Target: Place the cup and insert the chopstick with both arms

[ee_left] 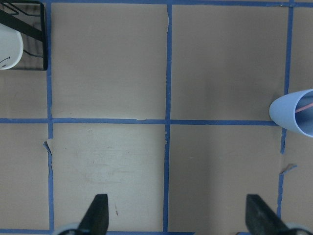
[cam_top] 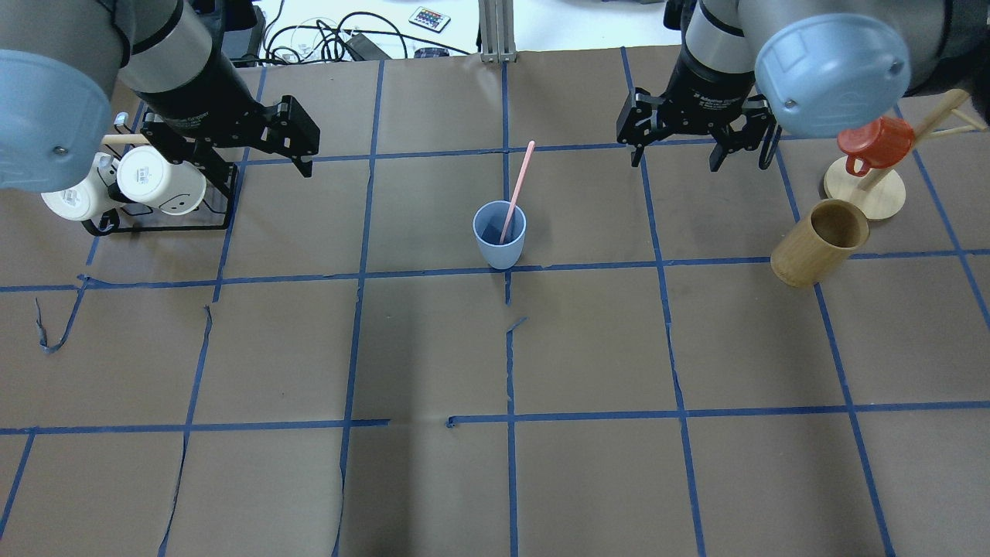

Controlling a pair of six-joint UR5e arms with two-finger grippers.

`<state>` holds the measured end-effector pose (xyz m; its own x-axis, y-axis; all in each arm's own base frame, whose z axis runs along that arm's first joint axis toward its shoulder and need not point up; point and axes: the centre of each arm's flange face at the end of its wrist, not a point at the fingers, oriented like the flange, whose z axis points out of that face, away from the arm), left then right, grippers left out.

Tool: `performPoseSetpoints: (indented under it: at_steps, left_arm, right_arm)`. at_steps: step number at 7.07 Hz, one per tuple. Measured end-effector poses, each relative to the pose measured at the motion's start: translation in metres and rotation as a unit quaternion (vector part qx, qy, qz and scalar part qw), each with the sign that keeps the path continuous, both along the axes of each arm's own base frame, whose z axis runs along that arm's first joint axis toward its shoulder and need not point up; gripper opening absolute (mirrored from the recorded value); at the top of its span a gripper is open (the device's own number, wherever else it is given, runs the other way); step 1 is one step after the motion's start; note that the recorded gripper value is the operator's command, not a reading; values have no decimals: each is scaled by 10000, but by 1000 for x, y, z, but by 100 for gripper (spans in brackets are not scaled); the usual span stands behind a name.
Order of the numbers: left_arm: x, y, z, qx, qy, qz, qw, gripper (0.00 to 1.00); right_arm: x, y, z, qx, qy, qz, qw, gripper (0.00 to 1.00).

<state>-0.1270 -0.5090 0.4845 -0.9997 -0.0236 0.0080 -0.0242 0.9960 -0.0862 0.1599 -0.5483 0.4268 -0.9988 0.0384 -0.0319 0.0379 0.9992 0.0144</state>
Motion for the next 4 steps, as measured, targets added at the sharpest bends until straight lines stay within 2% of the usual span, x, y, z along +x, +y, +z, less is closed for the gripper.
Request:
performPoseSetpoints:
  at_steps: [1, 4]
  left_arm:
    - [0, 0, 0, 0, 0, 0, 10000, 100]
    - [0, 0, 0, 3, 5, 1, 10000, 100]
  right_arm:
    - [-4, 10, 5, 166, -21, 427, 9989, 100]
    - [-53, 30, 23, 557, 207, 892, 9942, 100]
